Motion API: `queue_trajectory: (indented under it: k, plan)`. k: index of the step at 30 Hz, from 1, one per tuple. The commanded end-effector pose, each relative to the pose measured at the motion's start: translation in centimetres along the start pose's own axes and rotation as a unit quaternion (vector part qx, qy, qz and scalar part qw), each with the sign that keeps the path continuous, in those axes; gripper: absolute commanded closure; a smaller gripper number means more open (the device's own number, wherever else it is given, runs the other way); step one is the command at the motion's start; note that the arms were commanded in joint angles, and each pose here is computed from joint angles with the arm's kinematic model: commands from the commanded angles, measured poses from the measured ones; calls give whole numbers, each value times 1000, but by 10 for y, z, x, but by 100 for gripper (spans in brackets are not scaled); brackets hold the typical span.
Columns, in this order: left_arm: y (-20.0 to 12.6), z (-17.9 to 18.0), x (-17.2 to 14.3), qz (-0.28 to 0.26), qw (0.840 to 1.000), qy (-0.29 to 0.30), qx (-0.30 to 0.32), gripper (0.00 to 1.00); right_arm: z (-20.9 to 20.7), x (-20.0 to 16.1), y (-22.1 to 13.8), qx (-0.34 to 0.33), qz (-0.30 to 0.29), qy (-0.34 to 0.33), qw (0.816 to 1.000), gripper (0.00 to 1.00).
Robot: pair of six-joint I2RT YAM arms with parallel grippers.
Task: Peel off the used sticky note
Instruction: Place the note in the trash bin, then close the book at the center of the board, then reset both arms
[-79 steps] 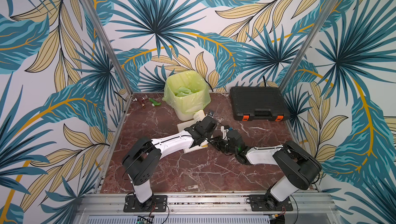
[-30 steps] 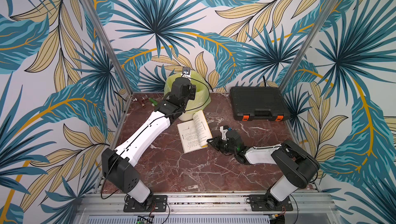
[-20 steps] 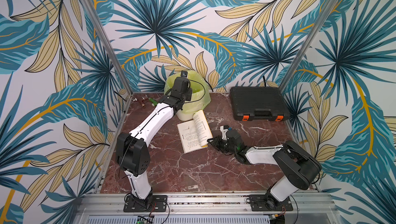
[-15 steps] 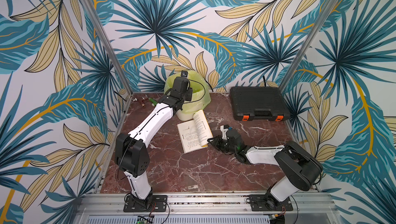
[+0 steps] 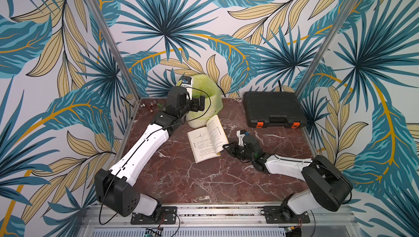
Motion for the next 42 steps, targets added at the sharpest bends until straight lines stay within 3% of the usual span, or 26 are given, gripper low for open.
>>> queue_trajectory:
  k: [1, 5, 10, 13, 17, 21, 25, 29, 31, 33, 39, 42]
  plan:
    - [-20, -4, 1, -28, 999, -19, -18, 0, -4, -2, -8, -30, 6, -39, 999, 100]
    - [-51, 20, -28, -14, 998, -29, 54, 0, 10, -3, -11, -19, 16, -70, 997, 97]
    - [-93, 47, -62, -2, 990, -42, 137, 0, 38, -9, -13, 31, 41, -97, 994, 69]
    - [-111, 61, -91, 22, 983, -42, 180, 0, 46, -5, -20, 28, 35, -127, 991, 52]
    - [-111, 72, -131, 65, 976, -38, 206, 0, 47, 19, -34, 5, 8, -154, 988, 39]
    - [-96, 87, -168, 93, 970, -36, 220, 0, 37, 70, -59, -65, -39, -189, 979, 30]
    - [-79, 107, -197, 112, 967, -25, 226, 0, 14, 137, -100, -154, -133, -221, 954, 22]
    - [-59, 123, -227, 135, 965, 3, 226, 0, -17, 193, -145, -255, -251, -257, 898, 10]
    - [-52, 124, -239, 140, 964, 19, 223, 0, -31, 207, -155, -270, -281, -263, 883, 7]
    - [-45, 122, -243, 120, 969, 36, 214, 0, -43, 220, -160, -273, -308, -270, 870, 1]
    - [-39, 106, -237, 2, 979, 92, 183, 0, -85, 238, -150, -297, -332, -301, 843, 1]
    - [-32, 106, -244, 2, 978, 97, 182, 0, -92, 243, -145, -282, -353, -316, 834, 1]
Point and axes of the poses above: each gripper's point midway between its finger pads, its own y axis out along the fingers, its own z axis along the line the jaws close on, x = y × z, the point moved 1 cm from there along -y, back along the fingers, and after that the axes turned 13 degrees about y, right-handed, at the moved point
